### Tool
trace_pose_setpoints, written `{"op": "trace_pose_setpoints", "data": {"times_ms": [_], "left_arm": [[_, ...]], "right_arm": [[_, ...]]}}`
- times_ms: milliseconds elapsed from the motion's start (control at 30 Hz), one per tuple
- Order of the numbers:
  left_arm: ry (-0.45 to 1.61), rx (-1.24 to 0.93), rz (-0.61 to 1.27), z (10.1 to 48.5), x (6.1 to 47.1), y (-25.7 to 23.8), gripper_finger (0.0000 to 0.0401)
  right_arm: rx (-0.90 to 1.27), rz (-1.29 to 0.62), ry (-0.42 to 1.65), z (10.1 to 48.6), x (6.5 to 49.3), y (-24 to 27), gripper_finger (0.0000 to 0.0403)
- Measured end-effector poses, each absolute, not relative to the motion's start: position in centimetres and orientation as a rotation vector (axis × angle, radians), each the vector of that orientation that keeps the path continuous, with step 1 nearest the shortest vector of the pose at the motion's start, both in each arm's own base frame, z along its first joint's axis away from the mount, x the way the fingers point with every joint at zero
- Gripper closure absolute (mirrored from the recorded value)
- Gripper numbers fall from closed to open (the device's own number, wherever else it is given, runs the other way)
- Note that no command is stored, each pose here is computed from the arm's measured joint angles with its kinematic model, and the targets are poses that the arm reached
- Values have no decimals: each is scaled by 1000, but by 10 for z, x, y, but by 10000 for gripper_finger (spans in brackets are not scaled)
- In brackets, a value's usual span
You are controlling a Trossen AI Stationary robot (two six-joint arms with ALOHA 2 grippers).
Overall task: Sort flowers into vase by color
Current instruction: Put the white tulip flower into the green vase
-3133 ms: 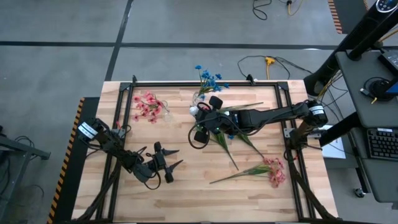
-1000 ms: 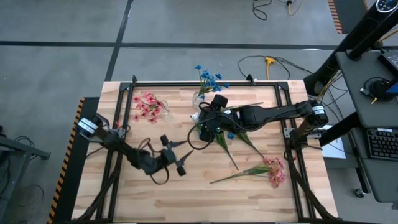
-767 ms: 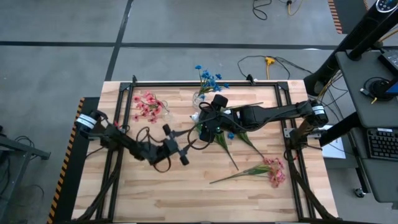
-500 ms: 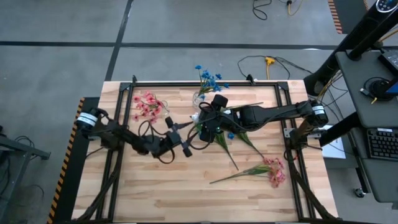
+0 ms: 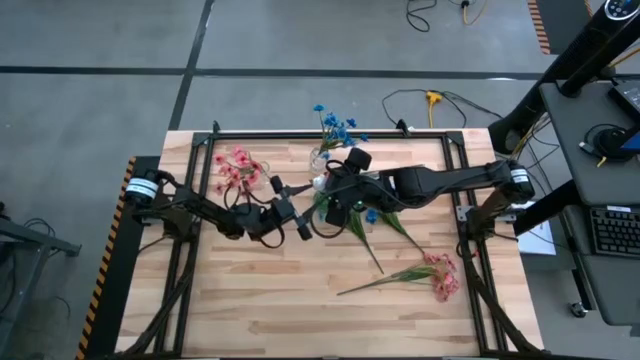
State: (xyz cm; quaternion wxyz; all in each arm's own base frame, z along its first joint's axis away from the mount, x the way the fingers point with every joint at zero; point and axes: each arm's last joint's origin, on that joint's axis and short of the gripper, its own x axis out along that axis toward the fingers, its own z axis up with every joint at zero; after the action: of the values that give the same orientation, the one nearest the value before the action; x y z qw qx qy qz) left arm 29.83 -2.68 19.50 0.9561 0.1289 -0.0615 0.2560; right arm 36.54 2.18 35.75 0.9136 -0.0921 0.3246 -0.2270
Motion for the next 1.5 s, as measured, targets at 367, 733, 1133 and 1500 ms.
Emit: {"op": "trace_pose_setpoints", "data": {"times_ms": [367, 733, 1133, 1500], "left_arm": [[-99, 300, 508, 207, 317, -25, 242], [-88, 250, 536, 203, 315, -23, 329], [-66, 235, 567, 198, 313, -12, 398], [-43, 195, 593, 194, 314, -1, 400]], "right_arm": [[-192, -450, 657, 361, 362, 28, 129], [-204, -434, 675, 360, 360, 35, 129], [-167, -421, 610, 379, 343, 41, 129], [-132, -395, 552, 396, 327, 50, 129]]}}
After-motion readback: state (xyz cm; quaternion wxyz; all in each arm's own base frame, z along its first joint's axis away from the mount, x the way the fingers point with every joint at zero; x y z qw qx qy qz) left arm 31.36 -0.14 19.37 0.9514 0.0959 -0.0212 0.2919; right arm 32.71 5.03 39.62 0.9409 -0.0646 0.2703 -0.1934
